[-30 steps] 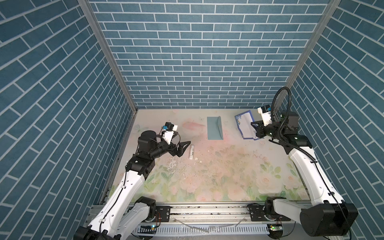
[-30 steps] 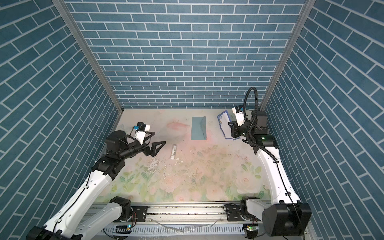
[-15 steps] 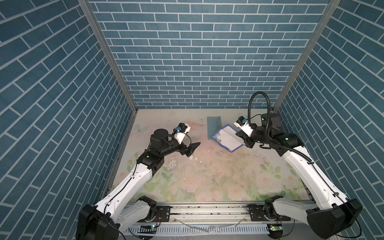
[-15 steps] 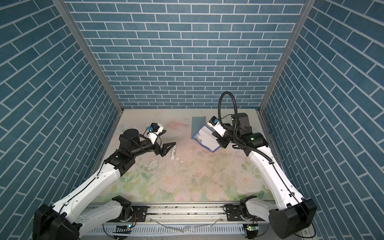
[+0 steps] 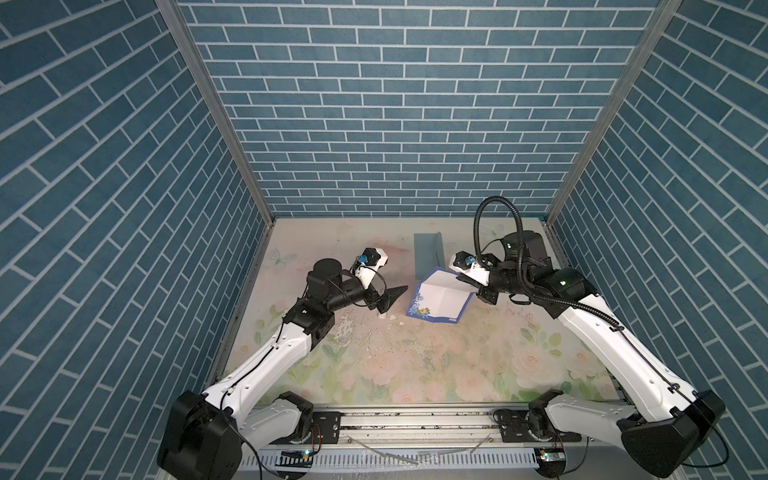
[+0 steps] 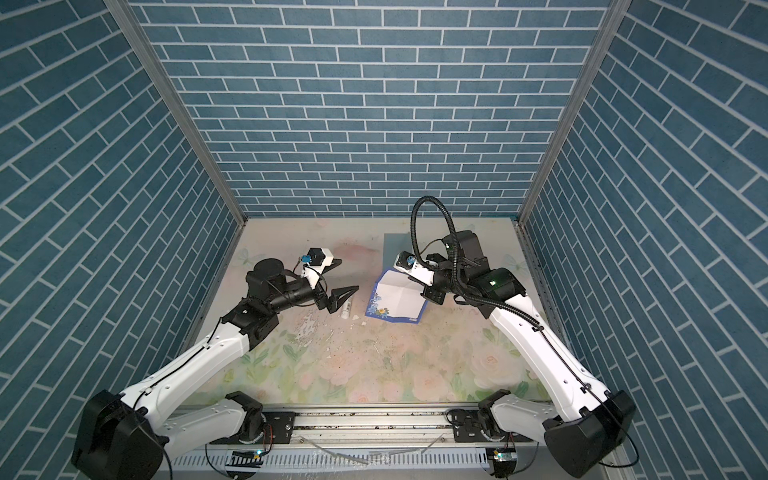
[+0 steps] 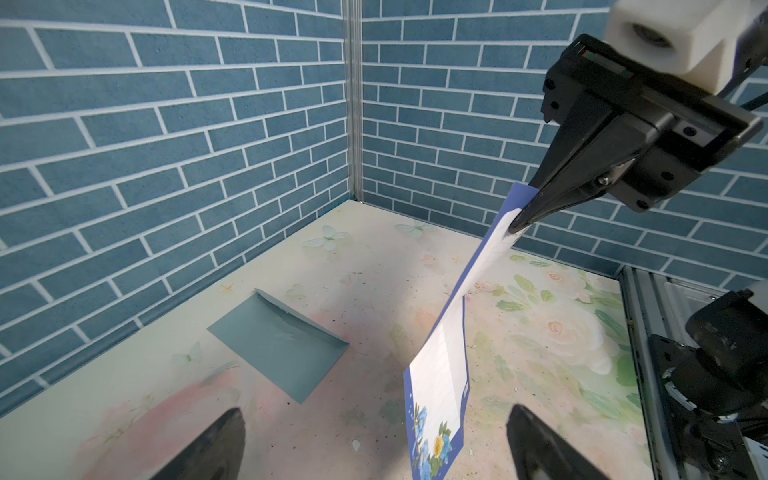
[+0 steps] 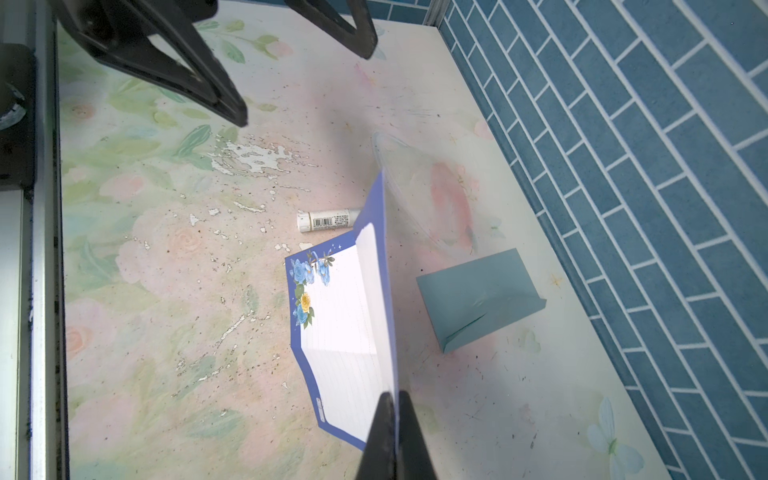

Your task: Place the letter into the envelope and seal it

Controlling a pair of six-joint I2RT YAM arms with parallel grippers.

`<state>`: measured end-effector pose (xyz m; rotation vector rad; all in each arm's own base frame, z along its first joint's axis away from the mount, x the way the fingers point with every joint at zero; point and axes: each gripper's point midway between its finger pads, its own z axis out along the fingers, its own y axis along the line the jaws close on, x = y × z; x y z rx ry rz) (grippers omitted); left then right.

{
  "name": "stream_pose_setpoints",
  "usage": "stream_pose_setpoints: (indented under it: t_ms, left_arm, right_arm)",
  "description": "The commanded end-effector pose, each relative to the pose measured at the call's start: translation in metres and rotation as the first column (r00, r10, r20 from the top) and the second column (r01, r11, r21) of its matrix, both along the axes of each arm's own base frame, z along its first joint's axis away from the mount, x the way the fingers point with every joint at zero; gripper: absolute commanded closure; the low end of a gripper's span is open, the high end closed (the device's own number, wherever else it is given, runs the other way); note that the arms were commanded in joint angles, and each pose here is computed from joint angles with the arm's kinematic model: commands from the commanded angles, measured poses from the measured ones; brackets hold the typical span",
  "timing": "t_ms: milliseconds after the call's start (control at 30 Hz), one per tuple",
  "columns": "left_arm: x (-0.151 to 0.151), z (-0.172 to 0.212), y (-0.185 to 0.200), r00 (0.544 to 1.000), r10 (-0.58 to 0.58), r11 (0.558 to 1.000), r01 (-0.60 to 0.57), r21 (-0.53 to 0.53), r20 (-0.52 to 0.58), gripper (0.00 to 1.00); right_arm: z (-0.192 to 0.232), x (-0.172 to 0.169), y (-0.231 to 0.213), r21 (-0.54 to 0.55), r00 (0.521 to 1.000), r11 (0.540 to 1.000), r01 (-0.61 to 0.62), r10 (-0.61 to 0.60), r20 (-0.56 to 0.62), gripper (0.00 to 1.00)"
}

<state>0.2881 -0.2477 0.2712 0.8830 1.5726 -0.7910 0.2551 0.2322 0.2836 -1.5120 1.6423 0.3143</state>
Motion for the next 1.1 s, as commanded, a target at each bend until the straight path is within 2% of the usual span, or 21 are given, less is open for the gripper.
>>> stream_pose_setpoints:
  t_ms: [0, 333, 433, 667, 1067]
  left_arm:
    - [-0.006, -0.005, -0.01, 0.998, -0.066, 0.998, 0.066, -0.014, -0.005, 0.08]
    - [-0.002, -0.031, -0.022, 0.991, -0.104, 0.994, 0.102, -0.031, -0.089, 0.19]
    - [-0.003, -0.038, -0.026, 0.985, -0.128, 0.992, 0.125, -0.035, -0.115, 0.26]
    - [0.0, -0.052, -0.033, 0.979, -0.149, 0.989, 0.146, -0.034, -0.141, 0.34]
    - [0.008, -0.063, -0.04, 0.969, -0.161, 0.987, 0.153, -0.059, -0.188, 0.63]
  right_arm:
    - [0.023, -0.002, 0.01, 0.0, 0.992, 0.997, -0.08, 0.079, 0.102, 1.0]
    - [0.034, -0.009, 0.018, 0.0, 0.979, 0.993, -0.12, 0.119, 0.167, 1.0]
    - [0.036, -0.01, 0.019, 0.004, 0.976, 0.992, -0.128, 0.125, 0.178, 1.0]
    - [0.042, -0.011, 0.024, 0.026, 0.97, 0.989, -0.144, 0.136, 0.204, 1.0]
    - [0.043, -0.013, 0.025, 0.036, 0.967, 0.988, -0.152, 0.141, 0.214, 1.0]
